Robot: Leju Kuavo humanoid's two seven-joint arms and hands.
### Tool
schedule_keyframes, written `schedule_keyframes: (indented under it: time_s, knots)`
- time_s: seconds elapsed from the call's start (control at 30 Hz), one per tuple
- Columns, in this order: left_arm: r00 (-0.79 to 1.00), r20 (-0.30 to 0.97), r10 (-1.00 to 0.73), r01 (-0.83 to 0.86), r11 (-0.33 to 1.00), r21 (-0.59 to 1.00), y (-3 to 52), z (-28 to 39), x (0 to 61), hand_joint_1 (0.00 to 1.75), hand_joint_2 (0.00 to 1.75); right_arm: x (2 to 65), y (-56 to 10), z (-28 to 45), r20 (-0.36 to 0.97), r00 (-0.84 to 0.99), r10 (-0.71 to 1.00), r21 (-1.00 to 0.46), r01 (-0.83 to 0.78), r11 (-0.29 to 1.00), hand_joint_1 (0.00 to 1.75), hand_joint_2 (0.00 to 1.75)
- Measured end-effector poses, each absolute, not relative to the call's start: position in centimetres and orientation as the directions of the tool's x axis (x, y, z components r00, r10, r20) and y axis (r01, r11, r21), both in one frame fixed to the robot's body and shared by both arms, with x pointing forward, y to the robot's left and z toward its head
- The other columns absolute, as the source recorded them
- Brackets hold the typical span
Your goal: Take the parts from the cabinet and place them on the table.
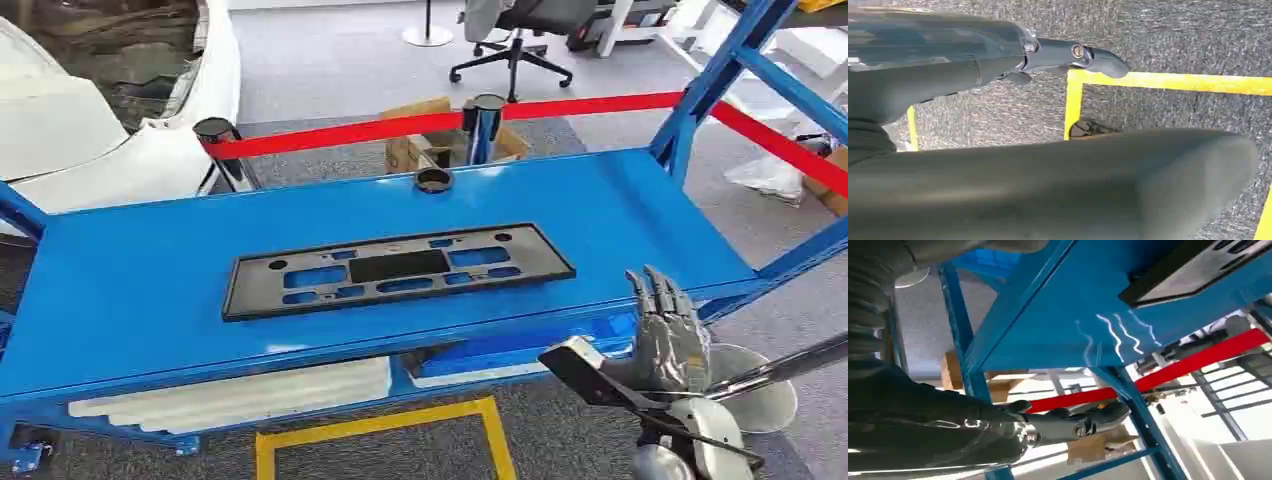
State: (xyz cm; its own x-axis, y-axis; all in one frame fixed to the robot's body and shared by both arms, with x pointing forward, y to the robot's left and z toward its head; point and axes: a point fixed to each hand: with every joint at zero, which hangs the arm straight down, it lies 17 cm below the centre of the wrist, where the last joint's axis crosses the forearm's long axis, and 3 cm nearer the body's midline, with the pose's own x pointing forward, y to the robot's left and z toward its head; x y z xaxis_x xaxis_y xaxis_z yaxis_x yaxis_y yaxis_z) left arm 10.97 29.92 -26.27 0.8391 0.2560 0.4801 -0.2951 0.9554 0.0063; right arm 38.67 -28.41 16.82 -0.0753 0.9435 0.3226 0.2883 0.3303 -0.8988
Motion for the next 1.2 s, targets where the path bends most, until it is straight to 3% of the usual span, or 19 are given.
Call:
schedule_keyframes:
  time_s: [0.3, 0.57, 0.9, 1.2]
  knots:
    - [0.846, 0.488, 0.216, -0.254, 0.967, 0.013, 30.7, -26.2, 11.4, 0.0, 0.0, 41.2, -27.9, 19.1, 0.154, -0.031, 0.988, -0.903, 0.402, 0.153, 0.0, 1.75]
    - [0.85, 0.49, 0.192, -0.232, 0.973, 0.02, 31.1, -26.1, 11.5, 0.0, 0.0, 42.8, -26.3, 18.8, 0.159, -0.05, 0.986, -0.907, 0.387, 0.166, 0.0, 1.75]
    - [0.854, 0.493, 0.167, -0.204, 0.979, 0.021, 31.4, -26.0, 12.0, 0.0, 0.0, 46.3, -22.9, 15.1, 0.24, -0.111, 0.964, -0.938, 0.228, 0.26, 0.0, 1.75]
    - [0.854, 0.497, 0.154, -0.191, 0.981, 0.024, 31.5, -26.0, 12.3, 0.0, 0.0, 48.5, -21.6, 13.4, 0.221, -0.112, 0.969, -0.956, 0.17, 0.237, 0.0, 1.75]
